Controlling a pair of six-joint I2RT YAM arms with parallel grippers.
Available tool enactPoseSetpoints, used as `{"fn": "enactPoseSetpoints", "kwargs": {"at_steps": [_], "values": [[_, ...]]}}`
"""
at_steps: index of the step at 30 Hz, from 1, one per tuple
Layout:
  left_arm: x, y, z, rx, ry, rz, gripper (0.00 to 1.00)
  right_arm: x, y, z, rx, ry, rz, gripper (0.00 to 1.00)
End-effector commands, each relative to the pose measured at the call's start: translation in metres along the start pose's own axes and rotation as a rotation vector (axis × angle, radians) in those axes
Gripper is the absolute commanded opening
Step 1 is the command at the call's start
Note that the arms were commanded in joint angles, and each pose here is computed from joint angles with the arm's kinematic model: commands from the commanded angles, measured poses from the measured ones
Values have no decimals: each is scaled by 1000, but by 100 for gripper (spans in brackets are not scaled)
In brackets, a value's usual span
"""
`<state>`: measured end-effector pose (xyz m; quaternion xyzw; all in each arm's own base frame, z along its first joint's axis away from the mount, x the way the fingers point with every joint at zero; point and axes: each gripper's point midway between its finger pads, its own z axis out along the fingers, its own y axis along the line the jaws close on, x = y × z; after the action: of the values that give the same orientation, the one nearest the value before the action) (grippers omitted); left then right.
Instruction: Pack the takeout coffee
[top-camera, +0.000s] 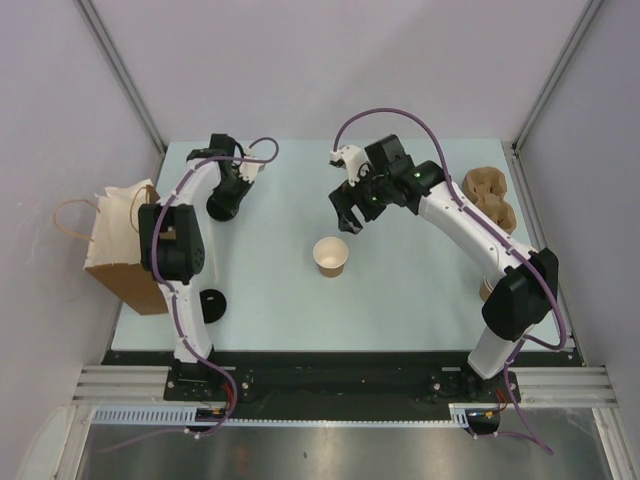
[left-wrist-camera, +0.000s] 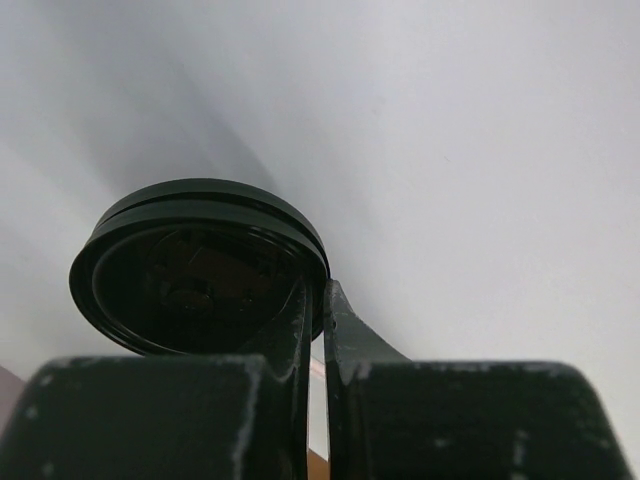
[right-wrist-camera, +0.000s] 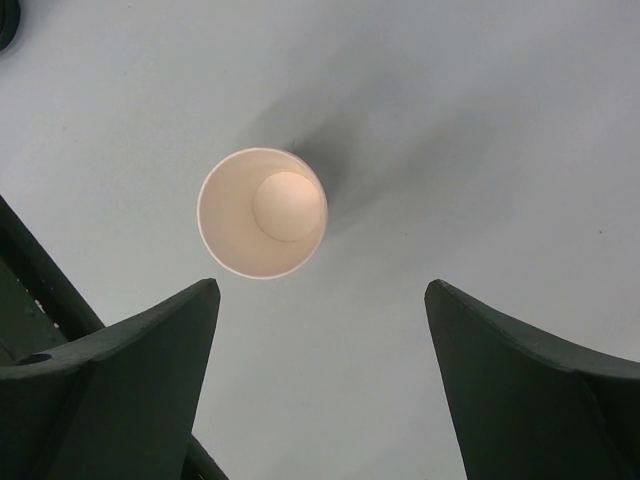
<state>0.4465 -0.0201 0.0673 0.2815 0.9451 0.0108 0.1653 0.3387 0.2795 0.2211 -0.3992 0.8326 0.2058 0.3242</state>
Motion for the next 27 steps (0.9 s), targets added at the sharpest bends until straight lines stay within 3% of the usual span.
{"fn": "enactPoseSetpoints", "kwargs": {"at_steps": [1, 10, 22, 25, 27], "values": [[-28, 29, -1, -14, -73, 2, 0, 4, -2, 3, -8, 3, 28, 90], [-56, 54, 14, -11, -102, 22, 0, 9, -8, 4, -5, 12, 45, 90], [-40, 62, 40, -17, -27, 33, 4, 10, -11, 3, -4, 9, 57, 90], [-45, 65, 35, -26, -49, 26, 20, 10, -12, 2, -1, 10, 57, 90], [-52, 66, 23, -32, -79, 24, 41, 11, -12, 1, -2, 10, 61, 90]]}}
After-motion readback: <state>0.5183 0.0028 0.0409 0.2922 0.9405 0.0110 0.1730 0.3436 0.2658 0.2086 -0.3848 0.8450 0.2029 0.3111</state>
